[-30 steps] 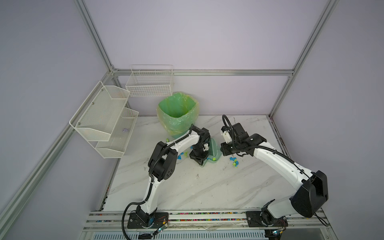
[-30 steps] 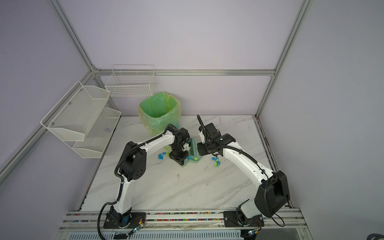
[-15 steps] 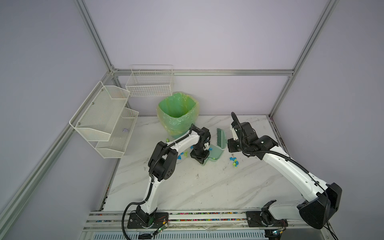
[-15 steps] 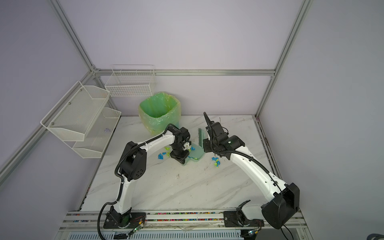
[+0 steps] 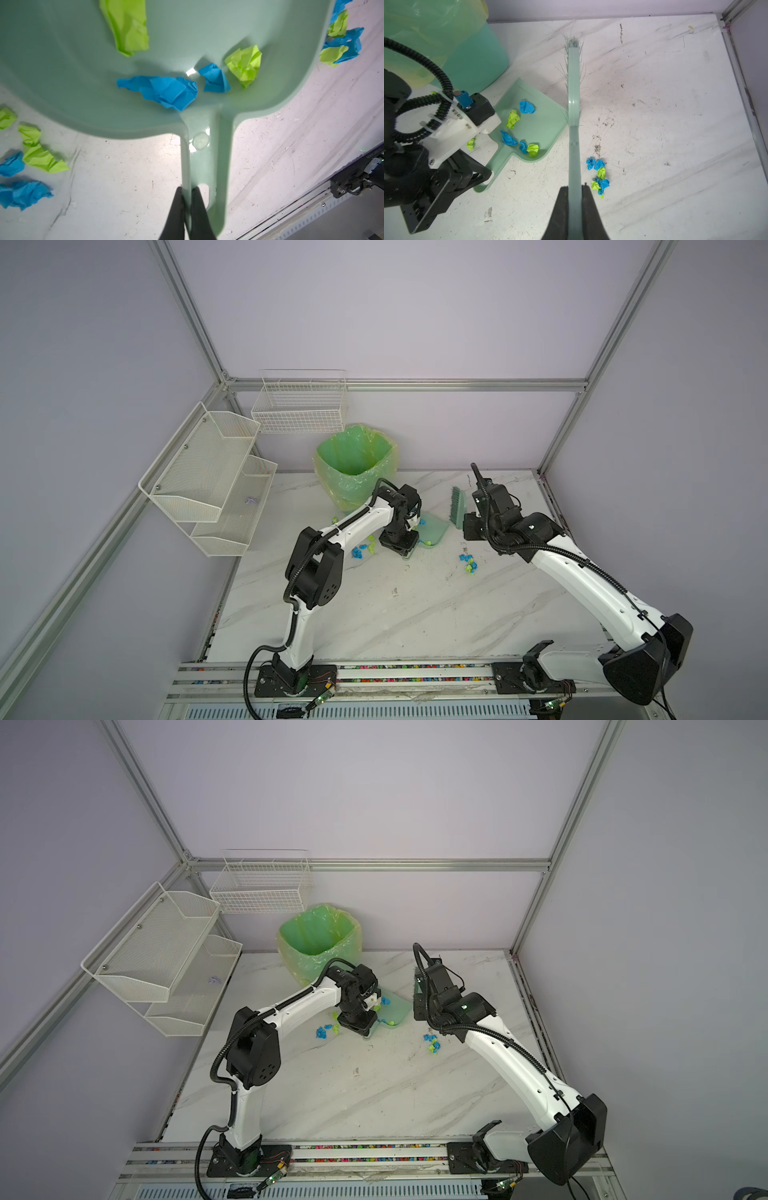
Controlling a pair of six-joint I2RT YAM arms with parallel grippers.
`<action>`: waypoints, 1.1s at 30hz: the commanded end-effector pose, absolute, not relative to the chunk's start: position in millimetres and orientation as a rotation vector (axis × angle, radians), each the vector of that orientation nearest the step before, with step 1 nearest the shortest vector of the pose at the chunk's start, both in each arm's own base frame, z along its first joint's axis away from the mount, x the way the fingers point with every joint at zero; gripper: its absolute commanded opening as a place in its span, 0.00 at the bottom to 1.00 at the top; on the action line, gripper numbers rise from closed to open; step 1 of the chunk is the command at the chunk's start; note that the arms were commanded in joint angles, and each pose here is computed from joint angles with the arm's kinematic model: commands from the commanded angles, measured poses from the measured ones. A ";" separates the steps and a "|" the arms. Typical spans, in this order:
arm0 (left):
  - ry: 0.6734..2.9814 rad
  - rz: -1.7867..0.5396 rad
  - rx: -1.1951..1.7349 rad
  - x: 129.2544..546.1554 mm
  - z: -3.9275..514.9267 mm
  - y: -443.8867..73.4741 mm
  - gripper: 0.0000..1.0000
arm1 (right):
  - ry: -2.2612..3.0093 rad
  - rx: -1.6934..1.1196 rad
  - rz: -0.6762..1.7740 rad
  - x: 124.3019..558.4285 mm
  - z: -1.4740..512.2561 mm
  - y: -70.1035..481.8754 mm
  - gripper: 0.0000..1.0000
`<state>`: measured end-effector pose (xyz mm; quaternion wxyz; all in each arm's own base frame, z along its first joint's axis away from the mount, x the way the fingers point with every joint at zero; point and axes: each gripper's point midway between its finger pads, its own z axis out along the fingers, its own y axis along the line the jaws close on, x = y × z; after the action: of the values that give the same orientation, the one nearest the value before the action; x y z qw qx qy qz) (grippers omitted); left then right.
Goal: Sweep away the paper scraps from the table
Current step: 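Lift the loaded dustpan to the bin with the left while the right raises the brush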
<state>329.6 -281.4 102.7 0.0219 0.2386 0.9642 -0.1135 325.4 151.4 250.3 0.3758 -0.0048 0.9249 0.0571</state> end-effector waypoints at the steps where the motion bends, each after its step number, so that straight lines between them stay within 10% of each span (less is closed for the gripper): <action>1: 2.899 -0.332 0.702 345.2 141.8 -281.0 0.00 | 2.330 0.053 0.126 333.4 261.4 146.1 0.00; 33: 2.369 -0.413 0.429 418.3 330.7 -290.7 0.00 | 2.313 0.128 0.049 314.4 247.4 113.7 0.00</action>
<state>407.3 -296.0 263.6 0.2500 0.1899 0.9401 -0.1332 315.8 119.2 237.3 0.3834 0.0360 0.9228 0.0156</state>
